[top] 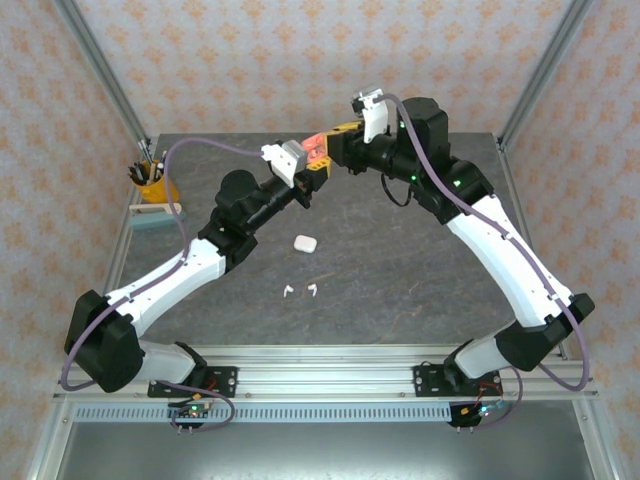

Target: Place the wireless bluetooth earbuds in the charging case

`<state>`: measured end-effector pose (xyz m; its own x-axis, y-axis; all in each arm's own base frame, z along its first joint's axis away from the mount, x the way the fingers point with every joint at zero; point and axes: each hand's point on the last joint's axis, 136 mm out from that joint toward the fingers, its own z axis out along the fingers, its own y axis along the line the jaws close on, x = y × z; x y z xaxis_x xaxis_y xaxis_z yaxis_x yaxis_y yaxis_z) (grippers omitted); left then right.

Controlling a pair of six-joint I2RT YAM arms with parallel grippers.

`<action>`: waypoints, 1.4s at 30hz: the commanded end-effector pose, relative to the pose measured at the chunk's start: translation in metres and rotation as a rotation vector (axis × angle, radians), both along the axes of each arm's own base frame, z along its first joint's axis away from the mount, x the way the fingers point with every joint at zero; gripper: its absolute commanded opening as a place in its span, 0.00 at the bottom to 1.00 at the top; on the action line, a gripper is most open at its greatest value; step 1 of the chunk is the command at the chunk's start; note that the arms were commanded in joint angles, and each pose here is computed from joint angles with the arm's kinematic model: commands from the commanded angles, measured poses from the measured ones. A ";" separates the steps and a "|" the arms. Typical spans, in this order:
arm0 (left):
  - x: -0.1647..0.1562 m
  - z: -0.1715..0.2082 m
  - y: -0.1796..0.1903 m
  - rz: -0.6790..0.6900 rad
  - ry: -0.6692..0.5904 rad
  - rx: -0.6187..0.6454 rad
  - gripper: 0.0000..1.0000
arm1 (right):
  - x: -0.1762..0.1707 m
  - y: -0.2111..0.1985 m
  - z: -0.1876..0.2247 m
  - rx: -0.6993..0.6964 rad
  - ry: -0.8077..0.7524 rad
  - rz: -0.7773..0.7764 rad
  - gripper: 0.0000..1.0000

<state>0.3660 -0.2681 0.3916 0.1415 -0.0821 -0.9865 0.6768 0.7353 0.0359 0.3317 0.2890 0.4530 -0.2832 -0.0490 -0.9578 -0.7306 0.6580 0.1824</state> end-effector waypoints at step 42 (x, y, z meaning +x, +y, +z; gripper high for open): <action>-0.009 0.034 0.003 -0.024 -0.062 -0.055 0.00 | 0.004 0.008 -0.024 -0.091 -0.014 0.012 0.24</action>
